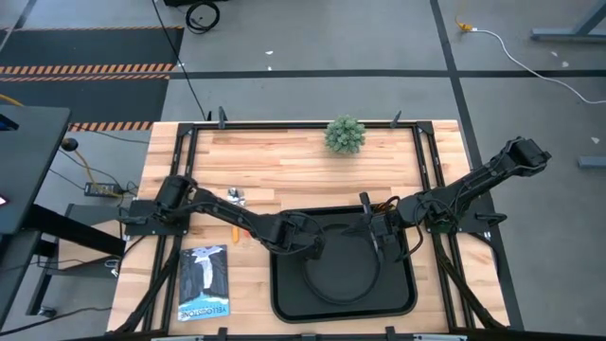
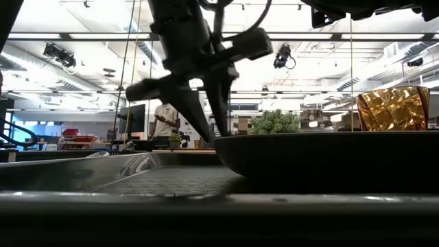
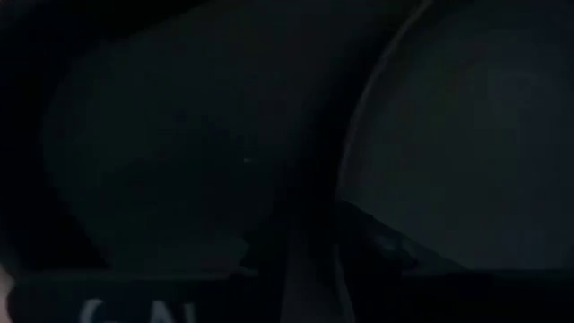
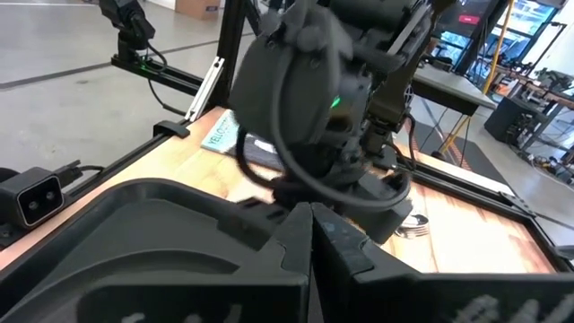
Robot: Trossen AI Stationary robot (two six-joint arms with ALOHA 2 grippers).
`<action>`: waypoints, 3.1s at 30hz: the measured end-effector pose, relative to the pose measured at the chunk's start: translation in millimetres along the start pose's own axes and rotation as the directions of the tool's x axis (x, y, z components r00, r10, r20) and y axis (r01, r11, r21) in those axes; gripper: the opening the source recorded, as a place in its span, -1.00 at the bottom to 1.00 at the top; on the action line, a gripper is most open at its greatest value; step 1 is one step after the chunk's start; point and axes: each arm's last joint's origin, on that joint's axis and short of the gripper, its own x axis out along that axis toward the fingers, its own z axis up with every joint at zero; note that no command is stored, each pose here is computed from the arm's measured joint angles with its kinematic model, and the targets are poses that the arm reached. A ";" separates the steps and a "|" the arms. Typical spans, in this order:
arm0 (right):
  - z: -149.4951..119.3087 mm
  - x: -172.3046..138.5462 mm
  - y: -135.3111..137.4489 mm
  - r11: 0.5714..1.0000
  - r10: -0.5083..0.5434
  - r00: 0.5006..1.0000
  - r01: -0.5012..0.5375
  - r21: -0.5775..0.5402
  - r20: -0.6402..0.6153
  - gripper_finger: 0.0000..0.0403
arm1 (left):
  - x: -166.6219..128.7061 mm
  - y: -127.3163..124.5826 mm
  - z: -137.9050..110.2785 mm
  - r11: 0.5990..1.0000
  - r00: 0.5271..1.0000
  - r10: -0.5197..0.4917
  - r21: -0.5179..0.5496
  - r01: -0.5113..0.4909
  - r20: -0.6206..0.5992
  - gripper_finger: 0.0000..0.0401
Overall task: Pick and place plate/cup/fork/spoon on tray
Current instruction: Put the orange fork on the black serving tray to the left of the black plate
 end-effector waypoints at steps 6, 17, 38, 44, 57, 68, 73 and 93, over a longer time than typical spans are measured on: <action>0.0 0.0 0.0 1.000 0.000 1.000 0.000 -0.002 0.000 -0.95 | -26.7 9.5 13.4 0.997 0.999 0.040 0.071 -0.037 -0.036 -0.49; -8.0 -1.2 1.9 1.000 0.004 1.000 -0.004 0.002 -0.014 -0.95 | -43.0 34.5 29.6 0.954 0.969 0.236 0.208 -0.217 -0.068 -0.49; -33.6 -8.0 9.7 0.997 0.072 0.997 -0.072 -0.019 0.000 -0.95 | -46.7 67.1 31.1 0.833 0.845 0.529 0.235 -0.502 -0.071 -0.59; -35.7 -9.1 10.5 0.996 0.082 0.996 -0.082 -0.022 0.017 -0.95 | -30.0 86.4 29.6 0.808 0.804 0.587 0.118 -0.577 -0.094 -0.59; -34.7 -10.0 15.2 0.990 0.137 0.990 -0.136 -0.024 0.031 -0.95 | -58.1 140.7 32.0 0.892 0.895 0.445 -0.076 -0.446 -0.038 -0.86; -34.2 -10.3 17.0 0.989 0.144 0.989 -0.143 -0.025 0.033 -0.95 | -40.6 151.2 26.1 0.899 0.943 0.329 -0.290 -0.328 -0.044 -0.57; -34.3 -10.3 17.0 0.989 0.144 0.989 -0.143 -0.025 0.032 -0.95 | -39.8 151.3 27.8 0.895 0.946 0.322 -0.311 -0.319 -0.045 -0.30; -34.3 -10.3 17.2 0.989 0.149 0.988 -0.149 -0.010 0.032 -0.95 | -26.2 153.3 31.3 0.891 0.921 0.386 -0.281 -0.356 0.055 -0.29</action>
